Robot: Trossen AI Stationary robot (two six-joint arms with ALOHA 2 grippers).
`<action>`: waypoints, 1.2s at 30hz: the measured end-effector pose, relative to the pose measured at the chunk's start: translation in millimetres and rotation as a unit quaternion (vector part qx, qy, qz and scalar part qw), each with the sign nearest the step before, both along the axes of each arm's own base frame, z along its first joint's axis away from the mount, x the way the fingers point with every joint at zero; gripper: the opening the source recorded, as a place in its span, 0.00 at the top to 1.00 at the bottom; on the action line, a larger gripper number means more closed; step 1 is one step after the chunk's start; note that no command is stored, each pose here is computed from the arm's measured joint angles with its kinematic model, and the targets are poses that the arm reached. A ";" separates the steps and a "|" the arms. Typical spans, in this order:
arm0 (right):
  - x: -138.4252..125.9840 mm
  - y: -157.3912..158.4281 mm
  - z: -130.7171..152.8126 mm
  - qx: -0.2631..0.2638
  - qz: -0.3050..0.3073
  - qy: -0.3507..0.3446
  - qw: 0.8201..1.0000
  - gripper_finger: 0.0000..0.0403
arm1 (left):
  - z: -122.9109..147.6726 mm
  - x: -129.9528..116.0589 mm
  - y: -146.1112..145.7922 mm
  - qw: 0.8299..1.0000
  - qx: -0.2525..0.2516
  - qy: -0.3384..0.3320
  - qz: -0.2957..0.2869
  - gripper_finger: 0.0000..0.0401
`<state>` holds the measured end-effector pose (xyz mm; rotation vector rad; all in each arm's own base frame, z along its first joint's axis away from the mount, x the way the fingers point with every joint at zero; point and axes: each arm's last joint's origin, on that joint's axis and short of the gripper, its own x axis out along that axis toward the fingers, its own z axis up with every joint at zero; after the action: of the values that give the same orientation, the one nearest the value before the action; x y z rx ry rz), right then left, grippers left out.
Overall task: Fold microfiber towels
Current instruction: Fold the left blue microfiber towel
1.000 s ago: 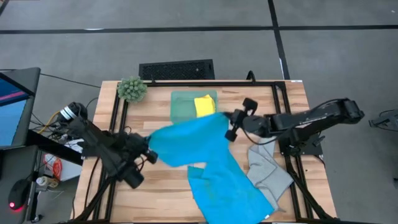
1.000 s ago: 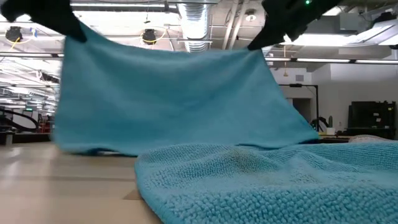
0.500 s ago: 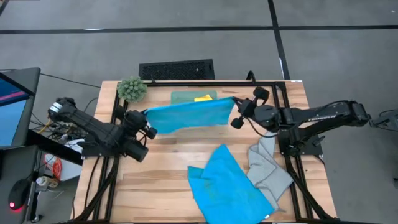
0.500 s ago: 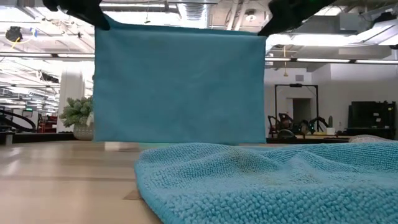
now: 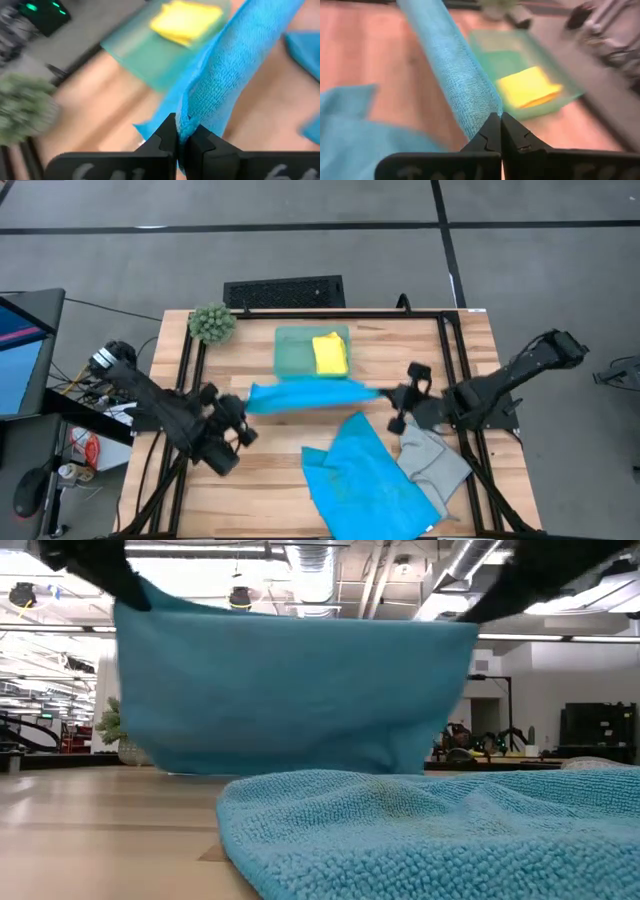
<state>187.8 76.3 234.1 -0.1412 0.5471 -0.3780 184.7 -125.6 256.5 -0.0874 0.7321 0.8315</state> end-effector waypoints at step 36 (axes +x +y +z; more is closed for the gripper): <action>37.8 -41.0 -77.9 0.018 -0.118 0.102 0.988 0.97 | -74.9 40.4 -11.0 0.988 -0.004 0.133 0.083 1.00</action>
<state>225.7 35.4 156.1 -0.0801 0.7761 -0.5886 225.1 -136.6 181.6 -0.0457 0.9901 1.0110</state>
